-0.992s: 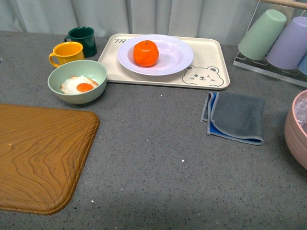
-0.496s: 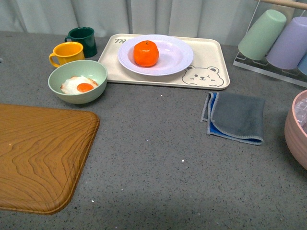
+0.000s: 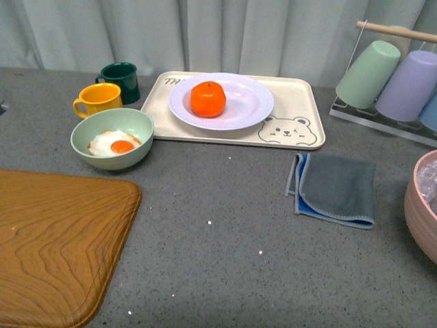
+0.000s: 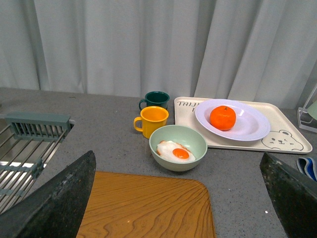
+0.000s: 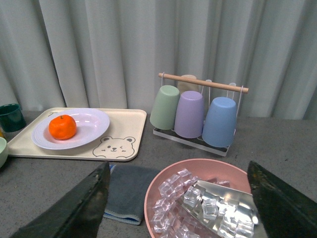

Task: Place orange and plate with both arms

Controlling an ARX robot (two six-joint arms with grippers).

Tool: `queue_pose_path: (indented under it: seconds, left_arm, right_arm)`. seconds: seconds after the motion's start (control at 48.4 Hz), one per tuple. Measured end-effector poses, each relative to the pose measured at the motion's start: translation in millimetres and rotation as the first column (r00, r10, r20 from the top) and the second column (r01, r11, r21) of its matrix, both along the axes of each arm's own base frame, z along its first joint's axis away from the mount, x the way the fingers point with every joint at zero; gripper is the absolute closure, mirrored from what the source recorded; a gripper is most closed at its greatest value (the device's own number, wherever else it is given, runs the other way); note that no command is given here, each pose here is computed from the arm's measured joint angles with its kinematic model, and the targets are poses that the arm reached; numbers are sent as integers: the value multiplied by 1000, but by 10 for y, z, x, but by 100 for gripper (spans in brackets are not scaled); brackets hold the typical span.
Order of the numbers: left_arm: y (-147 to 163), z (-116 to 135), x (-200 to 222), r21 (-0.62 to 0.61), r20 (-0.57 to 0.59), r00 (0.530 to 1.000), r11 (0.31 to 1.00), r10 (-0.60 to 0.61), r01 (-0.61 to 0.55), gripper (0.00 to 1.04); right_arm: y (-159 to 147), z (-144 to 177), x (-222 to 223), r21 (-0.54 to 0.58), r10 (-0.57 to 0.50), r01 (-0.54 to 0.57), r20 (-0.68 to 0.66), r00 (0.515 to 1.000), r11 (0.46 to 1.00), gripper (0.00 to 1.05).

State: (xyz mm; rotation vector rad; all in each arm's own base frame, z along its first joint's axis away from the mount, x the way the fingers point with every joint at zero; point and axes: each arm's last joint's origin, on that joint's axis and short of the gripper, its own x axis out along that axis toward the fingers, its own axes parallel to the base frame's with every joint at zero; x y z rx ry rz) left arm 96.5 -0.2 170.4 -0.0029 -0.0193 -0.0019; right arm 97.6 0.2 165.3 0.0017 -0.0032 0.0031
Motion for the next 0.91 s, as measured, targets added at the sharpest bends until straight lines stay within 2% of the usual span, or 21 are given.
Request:
queue_pose_path:
  seconds: [0.062,0.083,0.124,0.909]
  left_arm:
    - [0,0,0,0,0,1000,1000,0,0,7]
    - [0,0,0,0,0,1000,1000,0,0,7]
    - [0,0,0,0,0,1000,1000,0,0,7]
    - [0,0,0,0,0,1000,1000,0,0,7]
  right_arm:
    - [0,0,0,0,0,0,0,1000,1000,8]
    - [0,0,0,2,0,0,0,1000,1000,8]
    - [0,0,0,1,0,0,0,1000,1000,10]
    - [0,0,0,1,0,0,0,1000,1000,9]
